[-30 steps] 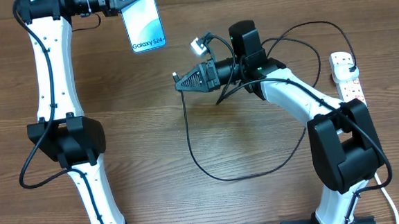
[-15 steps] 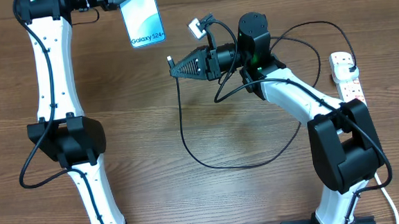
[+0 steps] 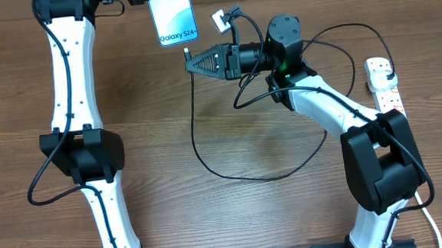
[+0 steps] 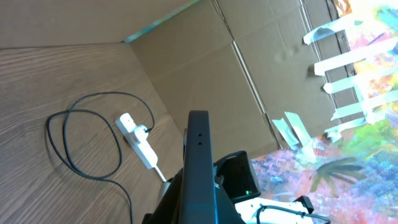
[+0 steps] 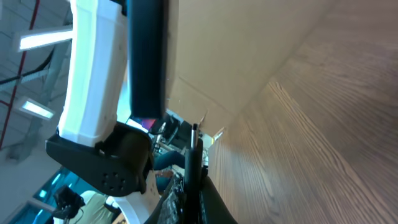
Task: Plug charger to phone and switch on socket
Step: 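Move the held connector up toward the phone's bottom port, then align the connector with the phone port held by the left gripper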
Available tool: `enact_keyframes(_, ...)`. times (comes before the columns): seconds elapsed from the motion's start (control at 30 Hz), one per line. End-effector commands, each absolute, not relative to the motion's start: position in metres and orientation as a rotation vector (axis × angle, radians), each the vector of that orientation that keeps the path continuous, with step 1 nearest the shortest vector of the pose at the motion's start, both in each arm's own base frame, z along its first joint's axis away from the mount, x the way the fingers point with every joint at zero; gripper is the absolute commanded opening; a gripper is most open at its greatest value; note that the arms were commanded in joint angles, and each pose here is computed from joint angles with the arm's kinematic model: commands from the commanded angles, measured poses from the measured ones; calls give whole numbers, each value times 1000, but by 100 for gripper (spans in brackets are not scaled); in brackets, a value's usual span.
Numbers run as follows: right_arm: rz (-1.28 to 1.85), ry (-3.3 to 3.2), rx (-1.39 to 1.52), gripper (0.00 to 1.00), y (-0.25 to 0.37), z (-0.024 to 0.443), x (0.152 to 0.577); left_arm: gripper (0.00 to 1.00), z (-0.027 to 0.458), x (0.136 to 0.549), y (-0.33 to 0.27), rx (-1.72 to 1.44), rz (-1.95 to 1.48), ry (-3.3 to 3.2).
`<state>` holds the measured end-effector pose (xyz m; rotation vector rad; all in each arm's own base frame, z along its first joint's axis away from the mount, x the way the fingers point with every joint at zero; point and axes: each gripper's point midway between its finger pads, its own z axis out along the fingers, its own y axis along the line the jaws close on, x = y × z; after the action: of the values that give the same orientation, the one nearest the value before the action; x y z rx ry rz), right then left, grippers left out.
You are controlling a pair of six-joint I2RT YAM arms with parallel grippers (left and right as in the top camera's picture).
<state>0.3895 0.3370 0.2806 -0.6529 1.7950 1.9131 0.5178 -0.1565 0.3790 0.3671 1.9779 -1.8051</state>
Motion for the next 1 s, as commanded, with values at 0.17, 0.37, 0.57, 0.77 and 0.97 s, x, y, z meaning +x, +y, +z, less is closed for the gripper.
enact_keyframes(0.17, 1913, 1767, -619, 4, 338, 297, 393, 4, 381, 521, -157, 362, -1797, 1975)
enact_keyframes(0.37, 1913, 1765, -616, 4, 338, 298, 393, 4, 378, 525, -159, 338, -1767, 1985)
enact_keyframes(0.57, 1903, 1761, -594, 4, 338, 298, 397, 4, 377, 526, -164, 337, -1760, 1991)
enact_keyframes(0.77, 1896, 1744, -596, 4, 337, 301, 397, 4, 377, 525, -166, 341, -1762, 1991)
enact_keyframes(0.97, 1909, 1707, -604, 4, 337, 310, 395, 4, 377, 524, -169, 352, -1764, 1990)
